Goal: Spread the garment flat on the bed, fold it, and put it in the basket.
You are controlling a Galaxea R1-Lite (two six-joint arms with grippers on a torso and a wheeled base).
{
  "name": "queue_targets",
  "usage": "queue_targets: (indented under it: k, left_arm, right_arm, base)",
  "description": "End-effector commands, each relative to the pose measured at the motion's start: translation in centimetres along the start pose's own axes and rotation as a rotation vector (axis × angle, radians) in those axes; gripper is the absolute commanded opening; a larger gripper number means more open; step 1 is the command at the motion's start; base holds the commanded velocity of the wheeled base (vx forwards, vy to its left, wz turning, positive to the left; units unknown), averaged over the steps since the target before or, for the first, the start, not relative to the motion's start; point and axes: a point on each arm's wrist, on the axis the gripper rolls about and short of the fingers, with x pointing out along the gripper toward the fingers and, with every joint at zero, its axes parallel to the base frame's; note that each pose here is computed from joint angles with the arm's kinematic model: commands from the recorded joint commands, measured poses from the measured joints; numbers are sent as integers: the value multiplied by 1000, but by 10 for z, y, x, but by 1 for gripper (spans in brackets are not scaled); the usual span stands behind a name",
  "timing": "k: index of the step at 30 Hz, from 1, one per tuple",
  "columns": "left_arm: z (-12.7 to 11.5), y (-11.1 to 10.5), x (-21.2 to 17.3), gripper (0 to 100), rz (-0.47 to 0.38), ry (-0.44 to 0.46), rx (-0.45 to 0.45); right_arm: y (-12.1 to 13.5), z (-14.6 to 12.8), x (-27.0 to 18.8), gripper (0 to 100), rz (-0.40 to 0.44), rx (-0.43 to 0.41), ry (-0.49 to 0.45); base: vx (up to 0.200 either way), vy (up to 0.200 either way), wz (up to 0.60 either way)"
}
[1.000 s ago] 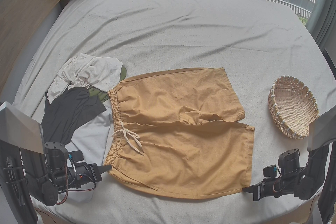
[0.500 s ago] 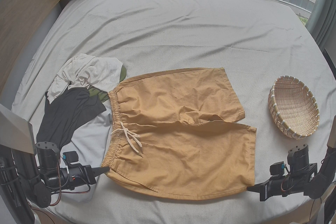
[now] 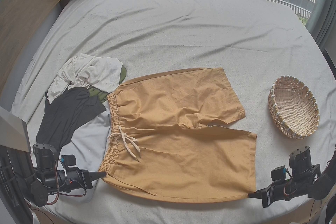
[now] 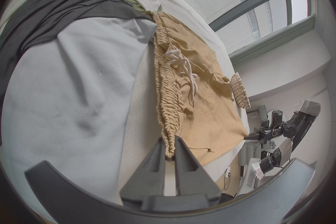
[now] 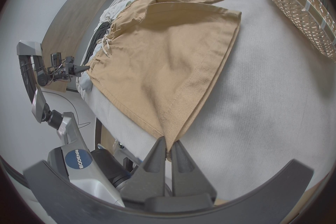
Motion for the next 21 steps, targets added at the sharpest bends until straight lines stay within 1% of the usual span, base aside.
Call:
queue_targets:
  k: [1, 6, 7, 12, 14, 18, 19, 21]
  left_arm:
    - [-6, -1, -3, 0, 1, 33, -1]
    - [-11, -4, -8, 0, -4, 89, 14]
    - [-13, -7, -11, 0, -13, 112, 13]
    - [-11, -11, -17, 0, -29, 109, 20]
    - [-12, -11, -18, 0, -25, 119, 15]
    - [-11, -10, -18, 0, -27, 111, 25]
    - [-10, -10, -17, 0, -29, 103, 31]
    - [-4, -11, -16, 0, -38, 65, 53]
  right_arm:
    - [7, -4, -9, 0, 15, -24, -5]
    - [8, -5, -10, 0, 16, -25, -5]
    - [8, -6, -10, 0, 16, -22, 7]
    - [9, -8, -10, 0, 20, -29, 23]
    - [12, -11, -17, 0, 22, -39, 29]
    - [11, -8, -18, 0, 19, -37, 9]
    - [11, -7, -18, 0, 17, -36, 3]
    - [10, 2, -17, 0, 20, -37, -37]
  base:
    - [0, 0, 0]
    - [0, 0, 0]
    - [0, 0, 0]
    - [0, 0, 0]
    - [0, 0, 0]
    - [0, 0, 0]
    - [0, 0, 0]
    - [0, 0, 0]
